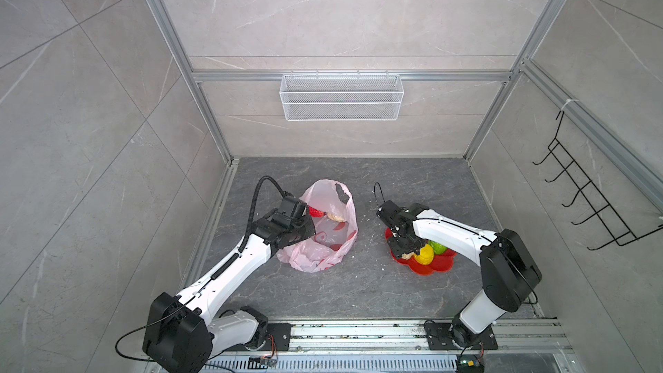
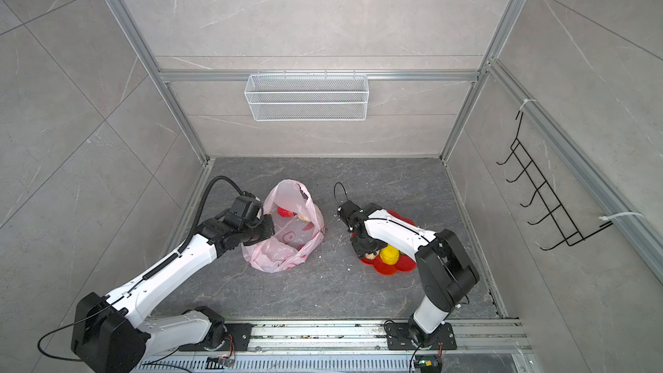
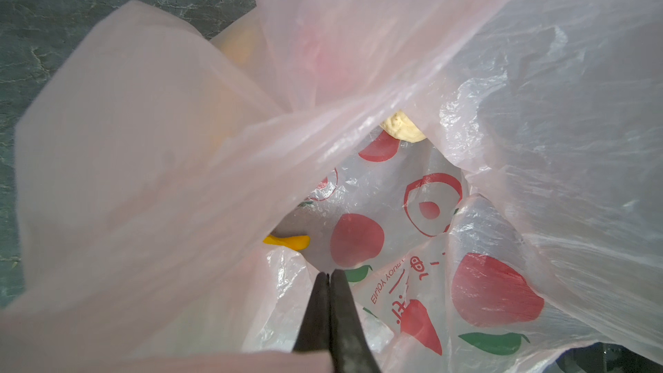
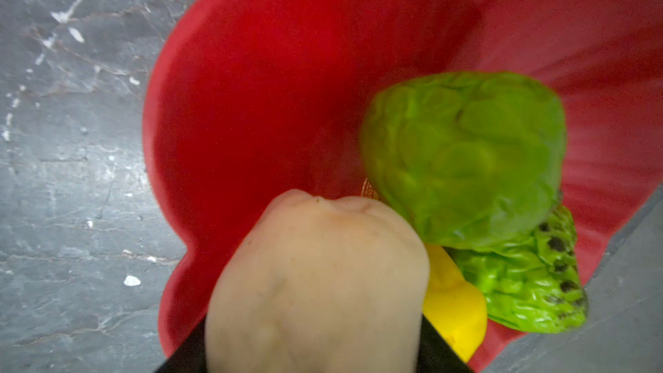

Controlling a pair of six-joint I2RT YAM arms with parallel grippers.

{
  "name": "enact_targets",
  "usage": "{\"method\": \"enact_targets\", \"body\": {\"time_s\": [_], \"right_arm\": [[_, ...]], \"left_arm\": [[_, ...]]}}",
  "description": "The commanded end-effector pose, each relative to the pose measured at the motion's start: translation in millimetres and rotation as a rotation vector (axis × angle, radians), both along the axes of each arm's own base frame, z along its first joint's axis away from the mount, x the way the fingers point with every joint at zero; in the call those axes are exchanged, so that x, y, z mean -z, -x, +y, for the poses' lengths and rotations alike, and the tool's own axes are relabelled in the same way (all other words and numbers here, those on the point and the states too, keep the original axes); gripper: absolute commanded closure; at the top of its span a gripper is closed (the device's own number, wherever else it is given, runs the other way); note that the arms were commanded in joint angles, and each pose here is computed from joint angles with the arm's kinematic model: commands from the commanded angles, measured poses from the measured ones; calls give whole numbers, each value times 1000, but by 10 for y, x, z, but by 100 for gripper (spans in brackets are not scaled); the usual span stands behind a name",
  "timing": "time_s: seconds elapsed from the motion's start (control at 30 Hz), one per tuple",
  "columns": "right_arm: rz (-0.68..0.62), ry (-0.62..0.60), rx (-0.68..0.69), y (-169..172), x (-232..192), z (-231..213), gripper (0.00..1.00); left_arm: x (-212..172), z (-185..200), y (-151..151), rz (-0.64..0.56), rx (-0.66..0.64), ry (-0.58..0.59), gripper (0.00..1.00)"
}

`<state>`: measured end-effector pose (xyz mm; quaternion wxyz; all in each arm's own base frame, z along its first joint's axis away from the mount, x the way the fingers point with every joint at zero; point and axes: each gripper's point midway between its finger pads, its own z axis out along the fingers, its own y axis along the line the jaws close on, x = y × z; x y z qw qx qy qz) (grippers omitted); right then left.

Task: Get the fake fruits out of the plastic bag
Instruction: 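Lower the pale bun into the red plate beside the yellow fruit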

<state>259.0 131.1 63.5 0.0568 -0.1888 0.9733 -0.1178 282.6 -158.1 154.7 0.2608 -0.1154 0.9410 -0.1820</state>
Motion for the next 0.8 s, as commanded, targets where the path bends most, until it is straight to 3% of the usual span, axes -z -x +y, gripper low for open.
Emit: {"method": "enact_targets", "body": {"time_s": [0.0,0.43,0.77], "right_arm": [[10,11,9,0,-3,-20,36],[4,18,16,-10,-16,-33,26],[-16,15,26,-25,-113,-40,25]], "left_arm": [[-58,52,44,-12,4,-6,100],[-40,80,86,-8,0,-8,100],[-39,91,104,-9,-1,-5,100]]}}
